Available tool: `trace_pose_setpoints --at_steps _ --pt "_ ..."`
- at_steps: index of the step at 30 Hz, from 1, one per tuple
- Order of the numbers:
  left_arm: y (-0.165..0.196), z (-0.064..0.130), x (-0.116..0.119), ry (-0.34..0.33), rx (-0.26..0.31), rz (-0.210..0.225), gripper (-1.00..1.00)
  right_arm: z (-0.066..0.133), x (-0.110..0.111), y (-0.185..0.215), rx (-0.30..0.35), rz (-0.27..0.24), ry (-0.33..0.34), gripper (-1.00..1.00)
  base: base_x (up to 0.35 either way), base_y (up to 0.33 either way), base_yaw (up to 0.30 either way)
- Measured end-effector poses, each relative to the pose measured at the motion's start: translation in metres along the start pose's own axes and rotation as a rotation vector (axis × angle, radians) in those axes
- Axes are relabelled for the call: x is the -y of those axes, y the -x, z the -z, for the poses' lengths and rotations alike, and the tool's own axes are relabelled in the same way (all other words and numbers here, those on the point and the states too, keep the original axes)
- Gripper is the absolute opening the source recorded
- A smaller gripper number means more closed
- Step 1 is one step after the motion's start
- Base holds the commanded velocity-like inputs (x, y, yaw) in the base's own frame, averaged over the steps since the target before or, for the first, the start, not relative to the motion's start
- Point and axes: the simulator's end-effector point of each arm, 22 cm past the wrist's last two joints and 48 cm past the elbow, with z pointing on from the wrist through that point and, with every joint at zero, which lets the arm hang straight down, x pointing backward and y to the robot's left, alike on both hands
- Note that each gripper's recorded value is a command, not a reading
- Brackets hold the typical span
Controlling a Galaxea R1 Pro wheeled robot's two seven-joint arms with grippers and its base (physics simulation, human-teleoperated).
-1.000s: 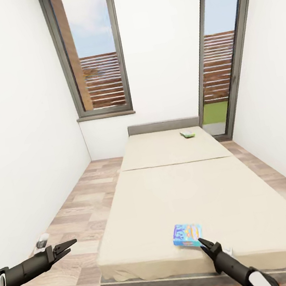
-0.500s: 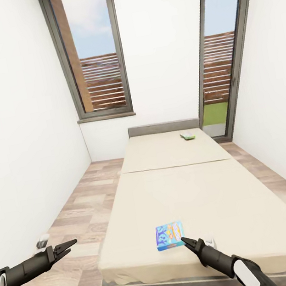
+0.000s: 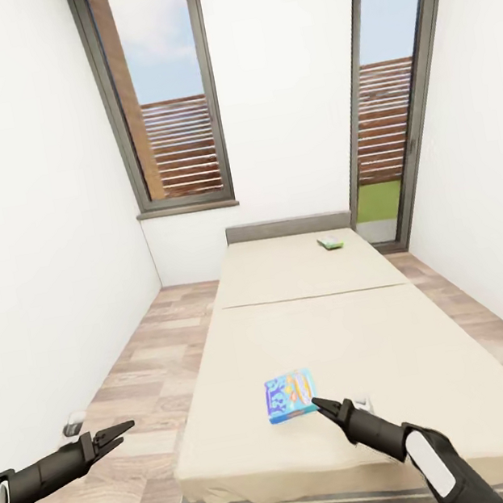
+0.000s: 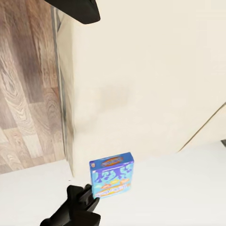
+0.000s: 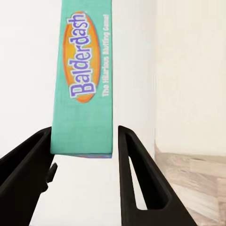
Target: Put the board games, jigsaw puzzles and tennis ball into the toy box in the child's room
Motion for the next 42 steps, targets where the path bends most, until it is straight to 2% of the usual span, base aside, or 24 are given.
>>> trace_pose_setpoints --at_steps 3,9,13,22,36,42 --pt "0.004 0.002 0.004 0.002 0.0 -0.002 1.0 -0.004 -0.026 -0.006 -0.059 0.022 0.028 -1.0 0.0 0.0 0.0" --pt "0.009 0.004 0.013 0.001 -0.001 -0.003 1.0 -0.008 -0.046 -0.011 -0.075 0.019 0.048 -1.0 0.0 0.0 0.0" --pt "0.014 0.007 0.019 -0.003 0.0 0.002 1.0 -0.01 -0.051 -0.014 -0.085 0.023 0.034 -1.0 0.0 0.0 0.0" --pt "0.023 0.012 0.032 -0.009 0.002 0.005 1.0 -0.006 -0.068 -0.007 -0.076 0.006 0.044 -1.0 0.0 0.0 0.0" --pt "0.035 0.02 0.049 -0.003 -0.002 0.004 1.0 -0.001 -0.09 0.001 -0.068 0.006 0.048 -1.0 0.0 0.0 -0.001" --pt "0.044 0.029 0.053 0.008 0.002 -0.003 1.0 0.0 -0.098 0.001 -0.07 0.007 0.043 -1.0 0.0 0.0 -0.178"
